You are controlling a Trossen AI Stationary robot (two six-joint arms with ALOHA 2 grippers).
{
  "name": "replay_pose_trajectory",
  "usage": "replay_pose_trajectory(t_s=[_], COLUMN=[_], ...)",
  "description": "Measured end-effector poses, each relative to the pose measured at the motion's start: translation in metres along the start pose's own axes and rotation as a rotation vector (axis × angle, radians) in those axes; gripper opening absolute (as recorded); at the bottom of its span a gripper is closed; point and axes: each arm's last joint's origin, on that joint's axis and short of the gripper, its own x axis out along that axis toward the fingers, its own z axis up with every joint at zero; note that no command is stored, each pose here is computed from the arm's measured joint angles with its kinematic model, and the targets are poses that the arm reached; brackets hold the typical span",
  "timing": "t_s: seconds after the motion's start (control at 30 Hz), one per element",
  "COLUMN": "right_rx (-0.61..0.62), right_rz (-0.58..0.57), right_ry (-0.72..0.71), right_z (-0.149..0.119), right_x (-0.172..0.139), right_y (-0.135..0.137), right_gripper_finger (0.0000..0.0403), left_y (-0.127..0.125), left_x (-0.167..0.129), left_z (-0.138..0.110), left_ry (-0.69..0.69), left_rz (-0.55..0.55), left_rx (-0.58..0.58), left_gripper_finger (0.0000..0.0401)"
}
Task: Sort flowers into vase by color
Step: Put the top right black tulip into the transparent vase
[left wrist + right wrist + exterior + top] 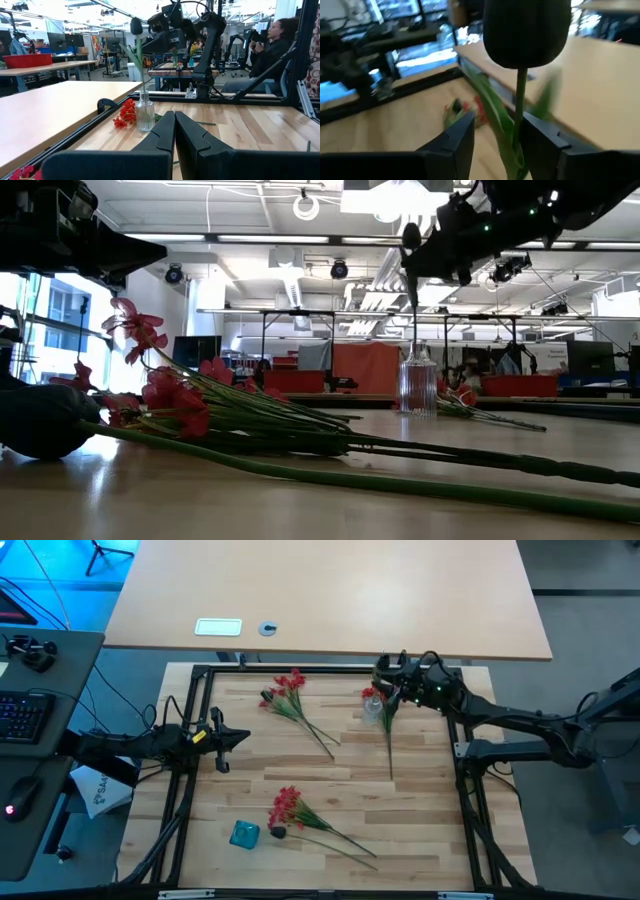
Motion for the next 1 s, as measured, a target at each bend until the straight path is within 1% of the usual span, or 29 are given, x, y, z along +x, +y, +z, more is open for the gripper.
replay_pose_trajectory(t_s=[0.1, 0.27, 0.4, 0.57, 0.8, 1.0], right_rx=[0.002, -0.055, -0.100, -0.104, -0.143, -0.178], right_rz=[0.033, 0.021, 0.006, 0.006, 0.011, 0.016], right_ry=[0.077, 0.200, 0.258, 0.272, 0.300, 0.286], right_z=[0.004, 0.011, 0.020, 0.039, 0.067, 0.089], right_x=[-0.001, -0.005, -0.009, -0.015, -0.028, -0.038], right_y=[0.002, 0.002, 0.002, 0.005, 0.008, 0.010], right_gripper_finger=[0.0154, 0.0157, 0.0157, 0.0157, 0.0157, 0.0157], left_y=[0.000, 0.000, 0.000, 0.000, 0.000, 0.000], left_x=[0.000, 0.000, 0.000, 0.000, 0.000, 0.000], left_z=[0.000, 0.000, 0.000, 0.000, 0.000, 0.000], left_ry=[0.000, 0.000, 0.000, 0.000, -0.001, -0.001], left_rz=[0.000, 0.000, 0.000, 0.000, 0.000, 0.000], left_rx=[0.000, 0.000, 0.000, 0.000, 0.000, 0.000], left_gripper_finger=[0.0000, 0.0000, 0.0000, 0.0000, 0.0000, 0.0000])
